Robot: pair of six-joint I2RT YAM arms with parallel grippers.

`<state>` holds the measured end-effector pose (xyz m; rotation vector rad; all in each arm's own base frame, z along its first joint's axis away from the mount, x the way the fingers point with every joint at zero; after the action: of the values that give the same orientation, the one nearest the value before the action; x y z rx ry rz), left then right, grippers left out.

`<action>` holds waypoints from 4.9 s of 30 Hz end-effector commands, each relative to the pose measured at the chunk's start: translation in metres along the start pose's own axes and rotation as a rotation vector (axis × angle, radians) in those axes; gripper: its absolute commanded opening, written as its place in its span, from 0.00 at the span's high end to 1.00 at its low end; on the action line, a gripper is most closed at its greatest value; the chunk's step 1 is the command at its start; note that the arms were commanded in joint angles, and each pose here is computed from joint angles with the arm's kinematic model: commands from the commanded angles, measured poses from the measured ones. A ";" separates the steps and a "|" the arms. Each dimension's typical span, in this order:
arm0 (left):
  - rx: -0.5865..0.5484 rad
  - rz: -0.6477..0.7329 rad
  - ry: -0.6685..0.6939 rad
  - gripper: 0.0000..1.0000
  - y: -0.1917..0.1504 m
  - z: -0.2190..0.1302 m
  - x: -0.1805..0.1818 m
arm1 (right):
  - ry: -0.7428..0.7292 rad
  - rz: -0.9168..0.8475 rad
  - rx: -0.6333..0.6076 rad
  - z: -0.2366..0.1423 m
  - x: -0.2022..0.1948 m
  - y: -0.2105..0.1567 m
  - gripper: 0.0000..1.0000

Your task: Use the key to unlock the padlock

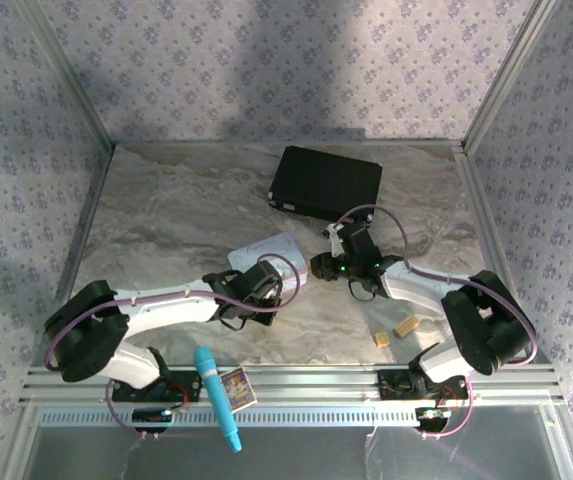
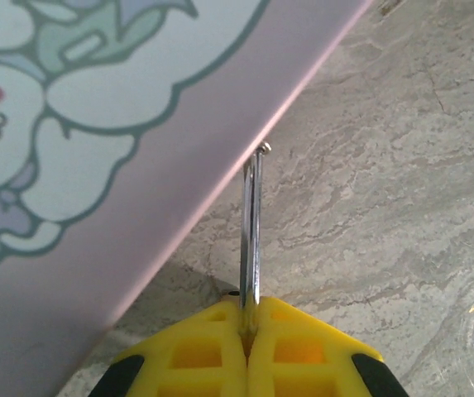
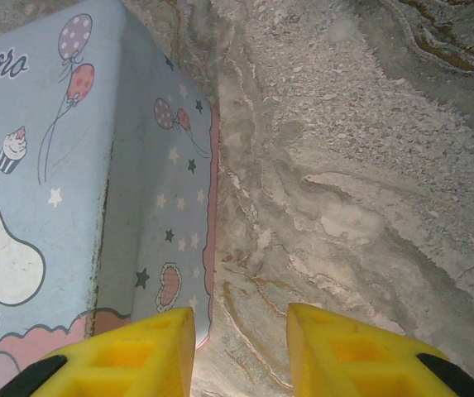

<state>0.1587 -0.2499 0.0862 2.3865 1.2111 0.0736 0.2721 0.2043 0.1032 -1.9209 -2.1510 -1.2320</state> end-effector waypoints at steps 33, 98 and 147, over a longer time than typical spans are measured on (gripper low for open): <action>0.118 0.080 0.245 0.93 -0.044 0.021 0.002 | 0.055 0.037 -0.004 -0.001 0.005 0.014 0.66; 0.041 0.299 0.538 0.62 0.054 0.034 0.022 | 0.177 0.116 0.259 0.048 0.051 -0.039 0.76; 0.111 0.052 0.556 0.60 -0.016 -0.007 0.066 | 0.141 0.108 0.244 0.049 0.043 -0.028 0.78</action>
<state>0.1840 -0.1993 0.0733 2.5744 1.3552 0.6832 0.2782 0.2856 0.1178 -1.6605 -1.9369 -1.2669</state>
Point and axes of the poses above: each hand's point on the last joint's axis, 136 mm out from that joint toward the fingers, its own z axis out along the fingers, its own x axis along the line the jaws close on, y = z × x, the point moved 5 cm from there along -z, back along the fingers, and after that the axes turned 11 degrees about z, right-handed, at the moved point
